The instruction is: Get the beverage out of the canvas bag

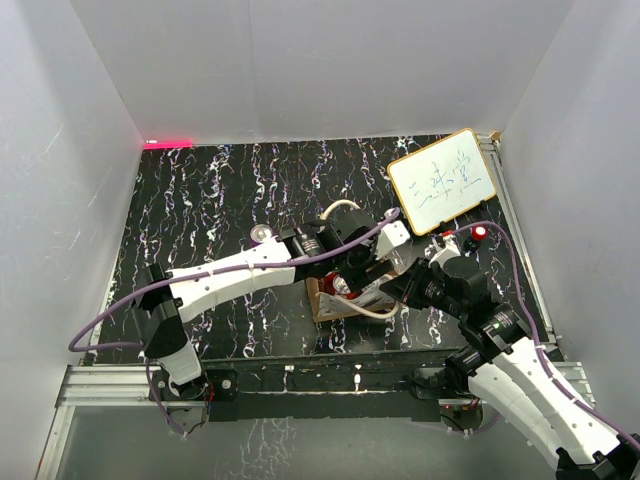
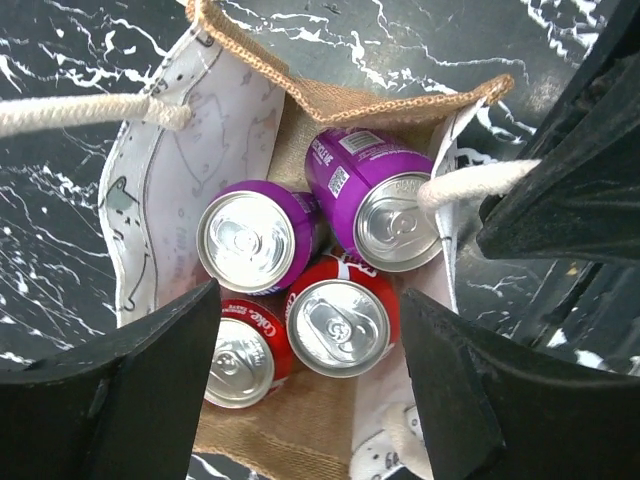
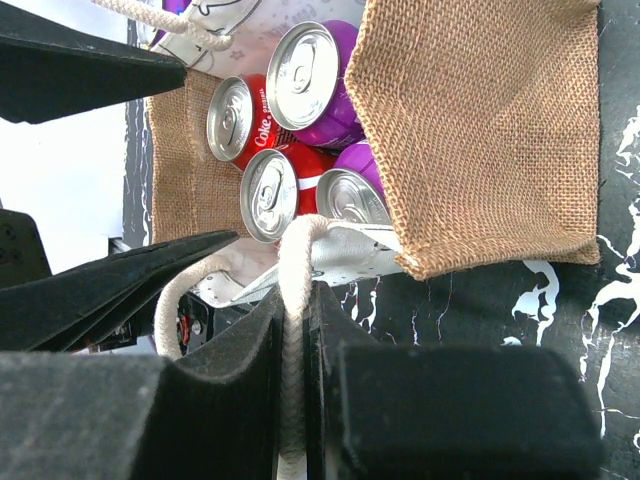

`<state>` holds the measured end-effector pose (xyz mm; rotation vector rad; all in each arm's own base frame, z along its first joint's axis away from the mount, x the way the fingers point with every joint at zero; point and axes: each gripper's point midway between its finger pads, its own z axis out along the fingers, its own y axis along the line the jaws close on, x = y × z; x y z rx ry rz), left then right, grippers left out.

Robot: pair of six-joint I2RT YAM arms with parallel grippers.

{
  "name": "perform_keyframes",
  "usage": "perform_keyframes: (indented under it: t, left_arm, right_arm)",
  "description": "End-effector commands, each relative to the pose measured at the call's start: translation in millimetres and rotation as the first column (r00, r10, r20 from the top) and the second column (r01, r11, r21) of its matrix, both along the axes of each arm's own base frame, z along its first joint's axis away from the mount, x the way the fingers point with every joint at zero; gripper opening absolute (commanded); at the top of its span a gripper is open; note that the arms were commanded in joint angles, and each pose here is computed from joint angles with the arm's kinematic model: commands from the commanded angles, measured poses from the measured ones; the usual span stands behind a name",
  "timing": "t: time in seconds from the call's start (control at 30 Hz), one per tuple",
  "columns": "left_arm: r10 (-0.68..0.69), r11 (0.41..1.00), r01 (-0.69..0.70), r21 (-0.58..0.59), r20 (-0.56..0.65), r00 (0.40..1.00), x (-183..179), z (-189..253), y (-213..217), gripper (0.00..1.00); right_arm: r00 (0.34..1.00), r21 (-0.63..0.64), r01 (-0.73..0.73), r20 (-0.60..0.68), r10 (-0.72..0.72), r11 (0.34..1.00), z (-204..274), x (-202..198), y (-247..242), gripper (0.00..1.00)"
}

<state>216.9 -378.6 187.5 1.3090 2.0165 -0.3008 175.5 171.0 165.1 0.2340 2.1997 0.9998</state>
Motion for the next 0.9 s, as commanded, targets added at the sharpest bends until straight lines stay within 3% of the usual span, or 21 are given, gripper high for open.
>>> perform_keyframes:
  t: [0.0,0.17,0.37,0.87]
  left_arm:
    - [-0.151,0.986,0.147,0.081,0.042,0.988,7.2,0.8,-7.7,0.69]
    - [-0.163,0.974,0.16,0.162,0.007,0.987,19.7,-21.8,-8.7,0.72]
    - [-0.144,0.964,0.133,0.231,0.029,0.989,41.1,-37.0,-4.0,0.64]
    - [-0.144,0.97,0.131,0.203,0.051,0.988,49.5,-7.5,-0.3,0.58]
  right_arm:
    - [0.998,0.011,0.004,0.068,-0.005,1.0,16.6,8.9,1.4,0.08]
    - [0.997,0.003,0.011,0.073,-0.011,1.0,16.9,8.4,-1.0,0.08]
    - [0.998,-0.004,0.011,0.065,-0.01,1.0,12.9,6.7,-2.1,0.08]
    - [0.998,-0.004,0.012,0.058,-0.011,1.0,8.3,6.3,-2.1,0.08]
